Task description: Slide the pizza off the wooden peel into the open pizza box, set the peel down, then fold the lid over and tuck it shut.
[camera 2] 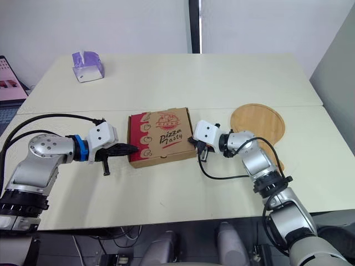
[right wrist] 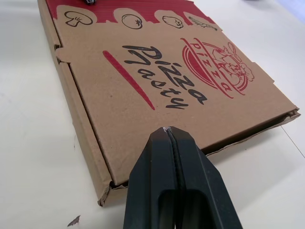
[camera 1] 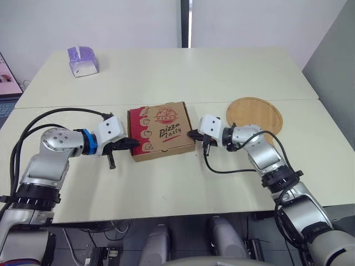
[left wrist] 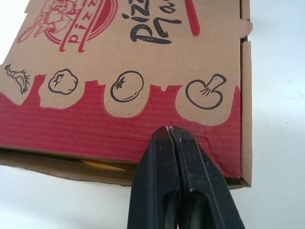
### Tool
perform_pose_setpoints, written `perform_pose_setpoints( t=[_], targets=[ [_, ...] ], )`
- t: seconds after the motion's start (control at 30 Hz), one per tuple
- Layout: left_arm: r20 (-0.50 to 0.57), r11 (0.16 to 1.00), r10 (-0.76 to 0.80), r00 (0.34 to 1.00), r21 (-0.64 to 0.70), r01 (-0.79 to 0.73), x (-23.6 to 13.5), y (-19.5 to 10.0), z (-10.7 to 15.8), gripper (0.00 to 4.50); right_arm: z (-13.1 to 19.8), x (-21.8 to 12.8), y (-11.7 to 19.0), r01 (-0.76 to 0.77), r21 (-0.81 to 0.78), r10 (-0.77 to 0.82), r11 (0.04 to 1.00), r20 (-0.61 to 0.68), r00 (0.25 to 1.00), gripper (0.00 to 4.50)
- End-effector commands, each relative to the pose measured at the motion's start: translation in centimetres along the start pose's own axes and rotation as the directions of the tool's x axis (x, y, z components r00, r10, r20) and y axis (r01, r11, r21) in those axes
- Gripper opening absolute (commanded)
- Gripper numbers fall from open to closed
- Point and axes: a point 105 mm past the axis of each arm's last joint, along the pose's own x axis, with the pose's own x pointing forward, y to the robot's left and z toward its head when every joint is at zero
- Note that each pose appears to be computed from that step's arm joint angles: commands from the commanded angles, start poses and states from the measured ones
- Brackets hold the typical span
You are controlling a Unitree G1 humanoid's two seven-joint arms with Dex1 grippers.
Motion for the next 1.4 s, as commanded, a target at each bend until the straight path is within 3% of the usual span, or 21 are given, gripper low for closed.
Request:
perform_pose_setpoints(
  t=[0.03, 0.13, 0.2, 0.3, 0.37, 0.67, 0.97, 1.4],
  targets=[
    [0.114, 0.988, 0.127, 0.985, -0.101, -0.116, -2.0, 1.9, 1.9, 0.0, 2.7, -1.0, -3.1, 0.114, 0.018, -0.115, 0.993, 0.102, 0.988, 0.02],
    [0.135, 0.94, 0.313, 0.94, -0.183, -0.286, -4.1, 4.5, 1.9, 0.0, 2.5, -1.8, -6.0, 0.25, -0.033, -0.246, 0.968, 0.077, 0.966, 0.02],
    [0.095, 0.895, 0.424, 0.901, -0.195, -0.401, -5.4, 5.9, 1.0, 0.0, 1.7, -2.1, -7.5, 0.308, -0.066, -0.307, 0.949, 0.034, 0.951, 0.02],
    [0.023, 0.835, 0.529, 0.849, -0.193, -0.515, -6.4, 7.0, -0.5, 0.0, 0.1, -1.9, -7.9, 0.305, -0.095, -0.31, 0.948, -0.038, 0.95, 0.02],
    [-0.009, 0.829, 0.531, 0.847, -0.202, -0.522, -6.1, 6.7, -1.5, 0.0, -0.9, -1.4, -7.6, 0.28, -0.094, -0.287, 0.955, -0.077, 0.955, 0.02],
    [-0.061, 0.891, 0.371, 0.927, -0.258, -0.374, -1.9, 3.1, -3.5, 0.0, -3.0, 0.0, -4.7, 0.138, -0.058, -0.145, 0.989, -0.148, 0.978, 0.02],
    [-0.024, 0.96, 0.147, 0.989, -0.239, -0.148, 1.1, 0.7, -1.9, 0.0, -1.4, 0.2, -0.5, -0.035, 0.034, 0.037, 0.999, -0.071, 0.997, 0.02],
    [0.067, 0.983, -0.079, 0.995, -0.16, 0.089, 6.5, -1.8, 1.3, 0.0, -0.9, -3.2, 1.2, -0.046, 0.075, 0.054, 0.996, -0.104, 0.993, 0.02]
  ],
)
